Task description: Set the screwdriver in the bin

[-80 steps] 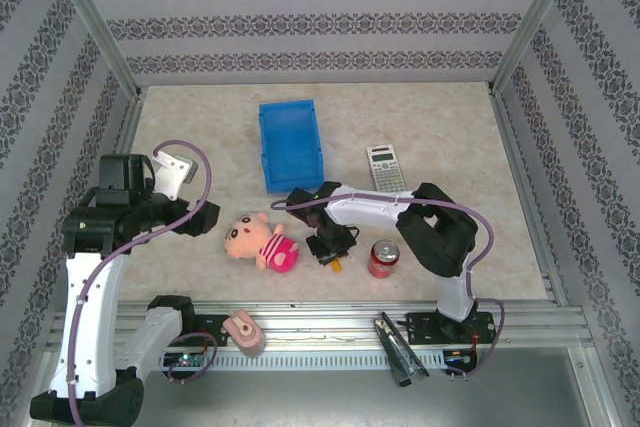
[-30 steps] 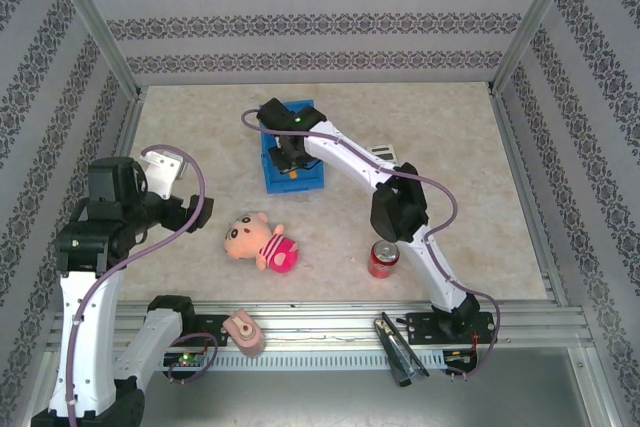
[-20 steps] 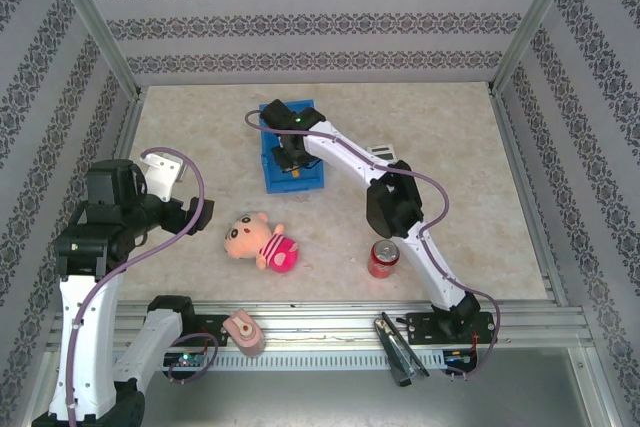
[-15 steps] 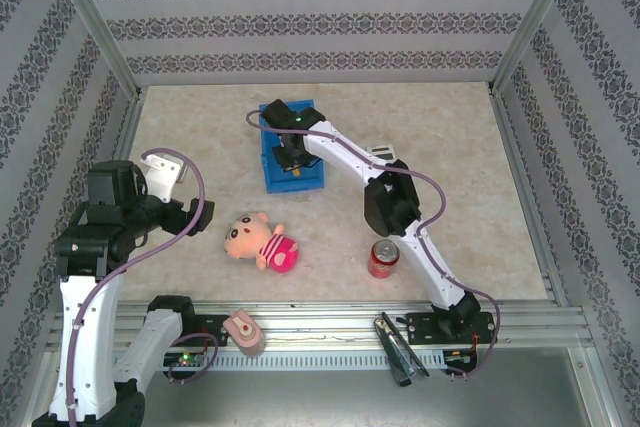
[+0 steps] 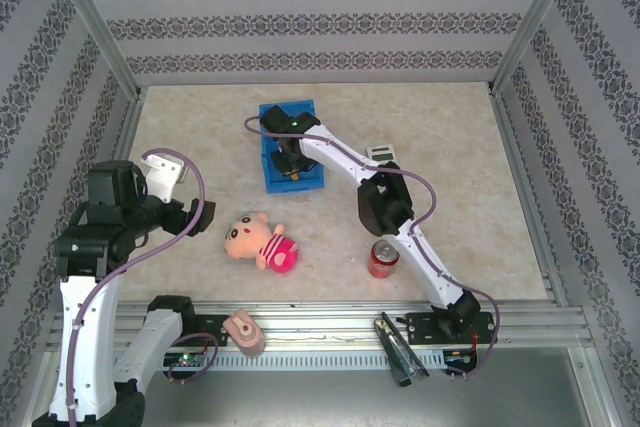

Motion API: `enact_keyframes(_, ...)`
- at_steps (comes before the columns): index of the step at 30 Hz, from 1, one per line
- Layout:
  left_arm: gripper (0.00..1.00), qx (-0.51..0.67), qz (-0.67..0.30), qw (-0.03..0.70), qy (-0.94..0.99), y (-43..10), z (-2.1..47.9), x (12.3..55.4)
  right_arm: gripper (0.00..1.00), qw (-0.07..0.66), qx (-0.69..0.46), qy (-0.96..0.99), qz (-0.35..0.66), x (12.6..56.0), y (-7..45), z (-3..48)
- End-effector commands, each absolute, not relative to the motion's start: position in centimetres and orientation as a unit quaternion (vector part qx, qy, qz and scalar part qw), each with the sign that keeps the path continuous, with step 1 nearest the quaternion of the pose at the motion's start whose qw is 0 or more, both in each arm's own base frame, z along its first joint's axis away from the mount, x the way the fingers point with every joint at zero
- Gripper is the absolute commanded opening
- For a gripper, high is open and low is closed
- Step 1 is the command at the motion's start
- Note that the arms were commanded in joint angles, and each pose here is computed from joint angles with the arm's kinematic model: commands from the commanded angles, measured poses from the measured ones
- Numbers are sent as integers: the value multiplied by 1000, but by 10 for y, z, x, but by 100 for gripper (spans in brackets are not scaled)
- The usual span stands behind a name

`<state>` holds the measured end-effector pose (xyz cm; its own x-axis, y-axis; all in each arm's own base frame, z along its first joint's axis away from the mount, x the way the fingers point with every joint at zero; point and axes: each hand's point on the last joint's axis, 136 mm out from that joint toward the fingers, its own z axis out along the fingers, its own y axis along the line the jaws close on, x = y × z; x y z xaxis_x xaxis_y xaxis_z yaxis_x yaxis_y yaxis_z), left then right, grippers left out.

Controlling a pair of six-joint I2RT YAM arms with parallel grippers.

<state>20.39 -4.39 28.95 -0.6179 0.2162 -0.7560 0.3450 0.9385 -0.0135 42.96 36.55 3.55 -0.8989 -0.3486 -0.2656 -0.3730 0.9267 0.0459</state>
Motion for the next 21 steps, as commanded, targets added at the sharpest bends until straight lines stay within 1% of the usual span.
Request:
enact_keyframes(1,99,157,-93,395,900,-48,283,199,26,126,-180,974,53,434,362,41)
enact_keyframes(6,99,161,-102,382,904,-50,273,196,31,126,-176,975,54,434,360,43)
enact_keyframes(12,99,159,-100,385,903,-49,274,196,32,139,-179,973,50,436,360,55)
enact_keyframes(16,99,156,-90,394,901,-47,278,198,33,171,-178,967,58,440,363,85)
enact_keyframes(21,99,131,-64,409,901,-35,281,209,36,220,-183,956,62,434,367,141)
